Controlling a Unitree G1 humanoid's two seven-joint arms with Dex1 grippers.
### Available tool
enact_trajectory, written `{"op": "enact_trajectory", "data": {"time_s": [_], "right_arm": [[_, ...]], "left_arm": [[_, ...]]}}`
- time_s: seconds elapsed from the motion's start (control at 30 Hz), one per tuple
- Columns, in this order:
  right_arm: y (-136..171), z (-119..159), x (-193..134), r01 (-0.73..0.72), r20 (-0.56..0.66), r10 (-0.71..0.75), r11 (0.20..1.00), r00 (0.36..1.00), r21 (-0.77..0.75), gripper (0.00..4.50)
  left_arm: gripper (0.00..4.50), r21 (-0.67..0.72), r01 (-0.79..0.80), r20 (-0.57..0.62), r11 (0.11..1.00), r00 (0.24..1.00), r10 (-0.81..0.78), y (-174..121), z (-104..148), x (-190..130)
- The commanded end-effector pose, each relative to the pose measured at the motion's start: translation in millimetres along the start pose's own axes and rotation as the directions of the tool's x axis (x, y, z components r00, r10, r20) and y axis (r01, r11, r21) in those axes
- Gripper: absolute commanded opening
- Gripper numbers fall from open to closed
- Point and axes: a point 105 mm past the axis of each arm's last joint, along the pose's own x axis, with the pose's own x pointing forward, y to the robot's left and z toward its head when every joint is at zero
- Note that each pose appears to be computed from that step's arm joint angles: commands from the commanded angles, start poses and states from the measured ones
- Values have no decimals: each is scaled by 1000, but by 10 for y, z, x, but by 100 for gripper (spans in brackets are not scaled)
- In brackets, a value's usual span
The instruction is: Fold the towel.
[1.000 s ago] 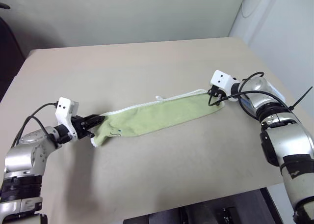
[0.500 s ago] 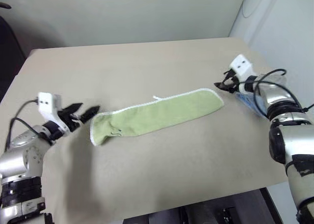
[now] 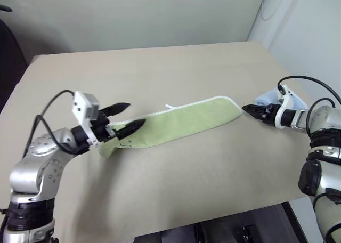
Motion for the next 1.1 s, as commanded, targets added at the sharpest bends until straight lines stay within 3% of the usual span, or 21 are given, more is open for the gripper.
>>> {"op": "enact_trajectory", "data": {"time_s": [0.03, 0.23, 0.53, 0.63, 0.9, 1.03, 1.1], "right_arm": [[101, -29, 78, -33, 24, 32, 999, 999, 32, 332], [161, -172, 325, -54, 18, 53, 995, 998, 88, 332], [233, -88, 714, -42, 122, 25, 989, 992, 139, 332], [258, -62, 738, -45, 129, 28, 991, 991, 128, 280], [147, 153, 469, -30, 200, 11, 995, 980, 94, 5], [36, 322, 265, 9, 265, -22, 999, 964, 50, 1], [121, 428, 203, 13, 285, 4, 998, 959, -57, 1]], "left_arm": [[447, 85, 100, -38, 991, 995, -97, -159, 22, 102], [447, 87, 151, -54, 985, 988, -147, -260, -53, 177], [447, 69, 144, -43, 987, 989, -141, -314, -110, 212], [450, 59, 119, -47, 991, 992, -116, -308, -142, 167], [450, 25, -94, -69, 995, 993, 95, -36, -270, -222], [450, 24, -185, -72, 982, 980, 187, 106, -281, -385], [450, 26, -218, -66, 976, 973, 219, 164, -267, -431]]}}
